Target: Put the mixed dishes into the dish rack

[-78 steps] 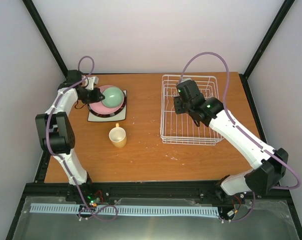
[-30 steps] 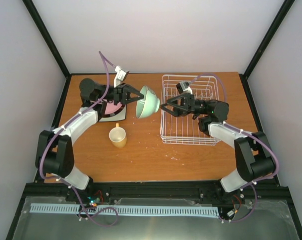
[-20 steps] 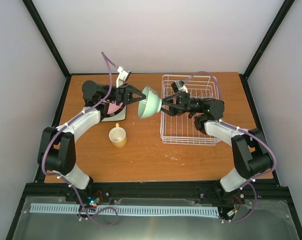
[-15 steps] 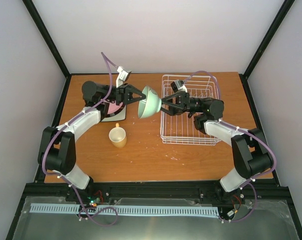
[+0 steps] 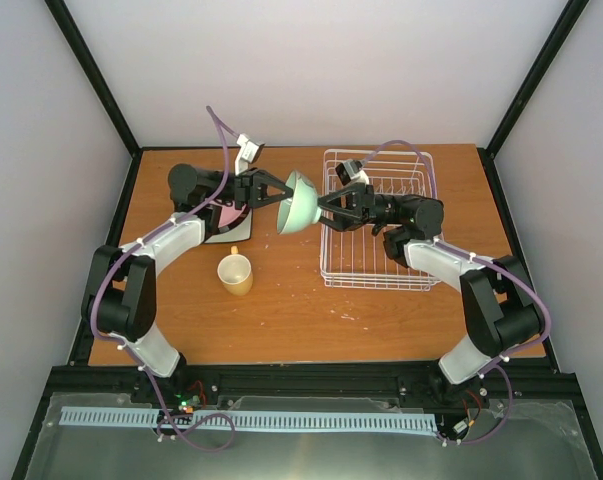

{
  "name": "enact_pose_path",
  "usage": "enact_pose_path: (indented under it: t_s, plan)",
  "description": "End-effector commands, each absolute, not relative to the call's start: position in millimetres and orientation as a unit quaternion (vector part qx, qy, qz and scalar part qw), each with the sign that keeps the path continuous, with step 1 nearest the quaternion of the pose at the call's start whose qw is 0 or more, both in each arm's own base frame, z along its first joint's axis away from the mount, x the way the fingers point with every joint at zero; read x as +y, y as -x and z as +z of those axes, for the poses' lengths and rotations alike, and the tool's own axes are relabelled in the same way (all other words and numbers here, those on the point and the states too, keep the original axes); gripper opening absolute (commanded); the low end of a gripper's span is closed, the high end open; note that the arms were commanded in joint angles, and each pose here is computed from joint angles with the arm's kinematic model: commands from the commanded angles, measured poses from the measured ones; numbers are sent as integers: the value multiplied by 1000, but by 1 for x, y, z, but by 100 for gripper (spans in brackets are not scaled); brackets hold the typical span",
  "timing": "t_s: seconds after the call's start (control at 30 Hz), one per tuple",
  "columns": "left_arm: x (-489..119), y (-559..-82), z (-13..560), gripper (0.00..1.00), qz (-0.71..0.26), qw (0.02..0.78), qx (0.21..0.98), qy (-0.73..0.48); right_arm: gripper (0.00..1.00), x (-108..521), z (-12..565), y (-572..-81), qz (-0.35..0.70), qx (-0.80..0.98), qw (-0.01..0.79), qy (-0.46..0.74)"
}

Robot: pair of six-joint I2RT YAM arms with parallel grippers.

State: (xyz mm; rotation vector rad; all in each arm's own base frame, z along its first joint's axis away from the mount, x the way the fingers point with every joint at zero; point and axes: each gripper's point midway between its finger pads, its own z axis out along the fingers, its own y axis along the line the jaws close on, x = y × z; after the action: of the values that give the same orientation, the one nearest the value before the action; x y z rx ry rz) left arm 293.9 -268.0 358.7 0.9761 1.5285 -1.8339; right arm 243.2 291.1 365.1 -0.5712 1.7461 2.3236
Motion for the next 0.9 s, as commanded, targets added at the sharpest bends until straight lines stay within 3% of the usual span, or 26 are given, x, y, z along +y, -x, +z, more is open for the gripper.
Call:
enact_pose_path:
  t_s: [0.0, 0.3, 0.5, 0.87]
  plan:
    - [-273, -294, 372, 1, -687, 303, 552, -363, 62, 288, 386, -222, 787, 540, 143, 262]
    - [-274, -300, 369, 1, -688, 303, 554, -357, 33, 290, 387, -222, 789, 537, 142, 261]
    - [-276, -304, 364, 2, -690, 300, 558, -351, 3, 292, 390, -222, 792, 533, 143, 262]
    - [-279, -313, 356, 14, -689, 292, 569, -340, 3, 290, 383, -238, 799, 532, 156, 230]
